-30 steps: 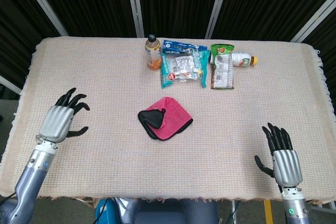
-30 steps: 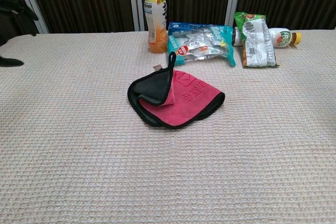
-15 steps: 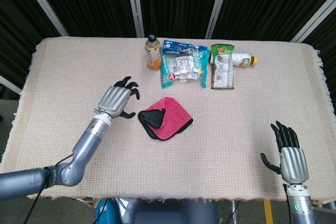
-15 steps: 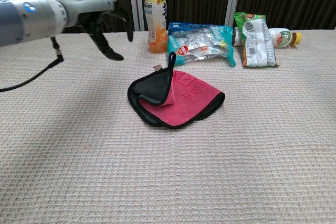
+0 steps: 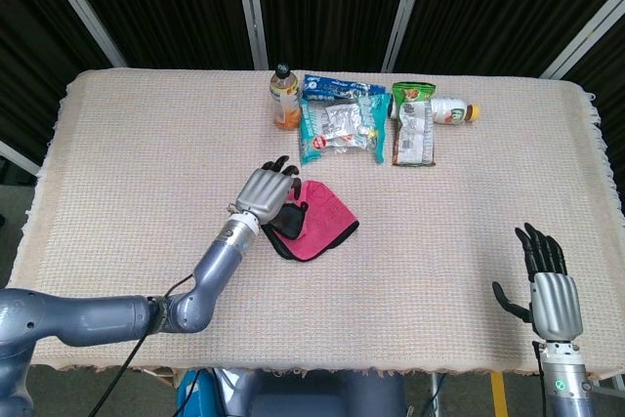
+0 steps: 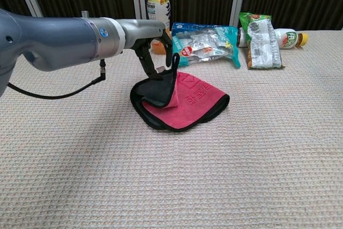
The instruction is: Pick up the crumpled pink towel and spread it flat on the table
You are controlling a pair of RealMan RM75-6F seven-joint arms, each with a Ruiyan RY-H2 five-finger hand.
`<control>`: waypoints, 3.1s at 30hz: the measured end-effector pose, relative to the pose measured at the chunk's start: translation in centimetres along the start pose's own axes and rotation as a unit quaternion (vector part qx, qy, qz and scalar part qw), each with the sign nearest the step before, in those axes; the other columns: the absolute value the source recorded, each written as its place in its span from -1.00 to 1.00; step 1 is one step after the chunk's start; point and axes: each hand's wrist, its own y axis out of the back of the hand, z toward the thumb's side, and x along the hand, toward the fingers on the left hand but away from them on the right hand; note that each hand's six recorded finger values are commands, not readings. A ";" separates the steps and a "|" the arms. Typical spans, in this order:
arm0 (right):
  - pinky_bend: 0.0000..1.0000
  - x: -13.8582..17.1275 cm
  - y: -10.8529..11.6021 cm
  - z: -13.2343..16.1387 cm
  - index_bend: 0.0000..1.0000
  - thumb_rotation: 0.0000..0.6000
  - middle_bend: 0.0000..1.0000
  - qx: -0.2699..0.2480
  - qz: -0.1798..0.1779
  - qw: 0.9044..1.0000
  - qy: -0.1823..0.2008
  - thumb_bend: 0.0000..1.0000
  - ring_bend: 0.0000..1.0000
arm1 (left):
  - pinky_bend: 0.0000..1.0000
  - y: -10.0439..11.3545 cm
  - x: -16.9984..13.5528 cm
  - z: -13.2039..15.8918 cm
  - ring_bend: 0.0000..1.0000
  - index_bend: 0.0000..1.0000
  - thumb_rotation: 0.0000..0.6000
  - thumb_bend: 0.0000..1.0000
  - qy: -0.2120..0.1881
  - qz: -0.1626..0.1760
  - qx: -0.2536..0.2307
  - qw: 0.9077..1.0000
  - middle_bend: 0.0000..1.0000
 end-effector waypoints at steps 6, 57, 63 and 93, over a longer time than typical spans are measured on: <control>-1.00 -0.1 0.0 -0.2 -1.00 1.00 -1.00 -0.004 0.002 1.000 -0.002 -0.38 -1.00 | -0.69 -0.3 0.7 1.1 -0.92 -0.12 1.00 -0.39 -0.006 -0.001 0.001 1.000 -0.67; -1.00 0.1 -0.7 0.4 -1.00 1.00 -1.00 -0.019 0.008 1.000 0.004 -0.38 -1.00 | -0.69 1.9 -0.7 0.9 -0.92 0.30 1.00 -0.17 -0.033 0.021 -0.022 0.999 -0.63; -1.00 0.0 -0.9 0.6 -1.00 1.00 -1.00 -0.022 0.013 1.000 0.006 -0.38 -1.00 | -0.69 5.8 -1.3 1.7 -0.92 0.32 1.00 -0.18 -0.043 0.051 -0.044 0.997 -0.60; -1.00 -1.8 -0.4 0.2 -1.00 1.00 -1.00 -0.053 0.020 0.998 -0.012 -0.38 -1.00 | -0.69 21.1 -0.5 11.6 -0.92 0.40 1.00 -0.19 -0.031 0.144 -0.056 0.988 -0.55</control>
